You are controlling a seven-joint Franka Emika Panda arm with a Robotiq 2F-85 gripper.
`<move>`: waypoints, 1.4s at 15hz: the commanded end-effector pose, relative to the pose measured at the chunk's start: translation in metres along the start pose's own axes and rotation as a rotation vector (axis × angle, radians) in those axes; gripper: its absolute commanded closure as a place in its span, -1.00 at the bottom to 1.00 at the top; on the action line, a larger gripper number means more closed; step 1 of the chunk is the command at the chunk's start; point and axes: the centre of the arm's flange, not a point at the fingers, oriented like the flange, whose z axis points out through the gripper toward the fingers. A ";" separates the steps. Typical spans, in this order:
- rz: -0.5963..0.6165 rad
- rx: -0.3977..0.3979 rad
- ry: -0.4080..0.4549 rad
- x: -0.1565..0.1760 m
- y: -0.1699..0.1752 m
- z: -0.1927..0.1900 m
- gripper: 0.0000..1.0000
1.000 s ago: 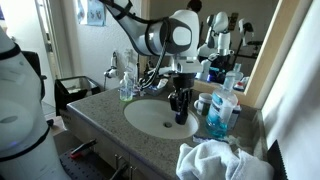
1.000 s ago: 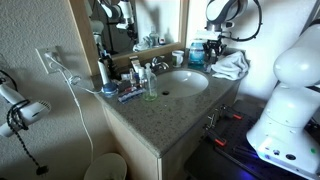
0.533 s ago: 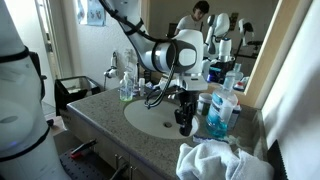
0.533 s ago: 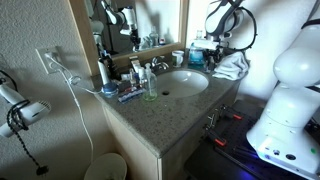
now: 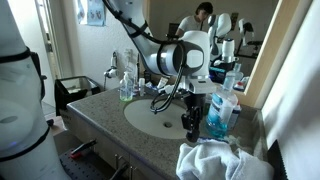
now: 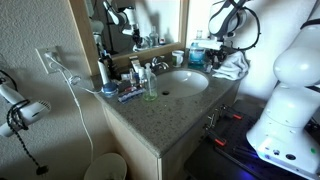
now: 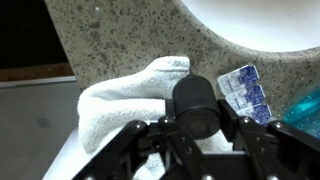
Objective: Take the cover off the bottle
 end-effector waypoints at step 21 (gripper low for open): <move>-0.057 0.020 0.040 0.001 -0.017 -0.006 -1.00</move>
